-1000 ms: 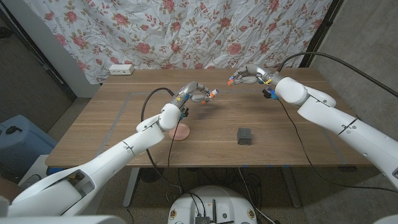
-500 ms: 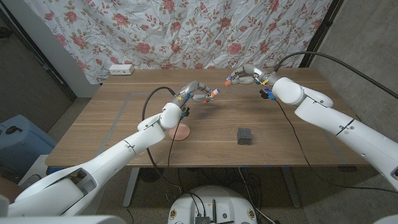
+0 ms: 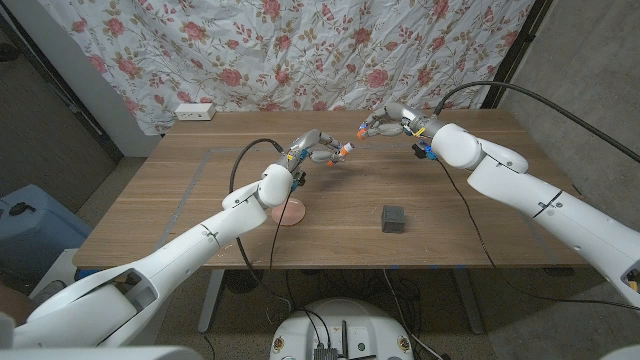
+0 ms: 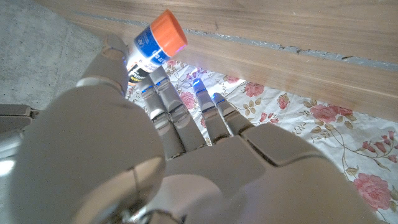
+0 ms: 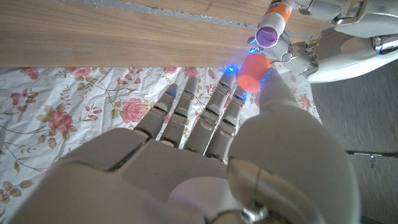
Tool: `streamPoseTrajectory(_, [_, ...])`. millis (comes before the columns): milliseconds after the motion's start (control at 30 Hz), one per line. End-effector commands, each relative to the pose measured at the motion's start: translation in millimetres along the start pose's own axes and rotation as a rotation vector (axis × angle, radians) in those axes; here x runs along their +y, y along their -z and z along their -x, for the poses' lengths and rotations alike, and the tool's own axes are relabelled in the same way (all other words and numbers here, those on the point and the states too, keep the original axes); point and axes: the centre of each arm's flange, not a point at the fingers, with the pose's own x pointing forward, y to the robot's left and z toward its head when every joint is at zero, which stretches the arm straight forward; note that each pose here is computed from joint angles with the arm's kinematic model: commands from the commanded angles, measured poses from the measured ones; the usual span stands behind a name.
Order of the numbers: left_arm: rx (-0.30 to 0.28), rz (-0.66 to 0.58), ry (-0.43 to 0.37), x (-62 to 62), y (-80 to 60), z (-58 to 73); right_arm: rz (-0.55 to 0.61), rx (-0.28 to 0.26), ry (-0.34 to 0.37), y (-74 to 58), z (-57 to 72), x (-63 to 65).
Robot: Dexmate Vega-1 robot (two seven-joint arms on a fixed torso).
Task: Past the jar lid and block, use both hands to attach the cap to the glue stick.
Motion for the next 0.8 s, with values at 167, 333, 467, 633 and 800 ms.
streamPoseTrajectory(167, [-0.004, -0.001, -0.001, 0.2, -0.1, -1.2, 0.013, -0.005, -0.001, -5.3, -6.5, 6.6])
streamPoseTrajectory(333, [-0.003, -0.001, -0.003, -0.3, -0.2, -0.6, 0.008, 0.001, 0.002, -4.9, -7.5, 8.2])
streamPoseTrajectory(467, [-0.003, -0.001, -0.005, 0.4, 0.0, 0.7, 0.009, 0.004, 0.005, -4.1, -7.7, 9.3])
streamPoseTrajectory(633, [-0.001, -0.004, -0.009, 1.2, -0.2, 2.3, 0.004, 0.01, 0.005, -2.8, -7.6, 10.9])
streamPoseTrajectory(800, [0.001, -0.004, -0.011, 1.2, -0.5, 3.5, 0.004, 0.013, 0.005, -2.3, -6.5, 11.5])
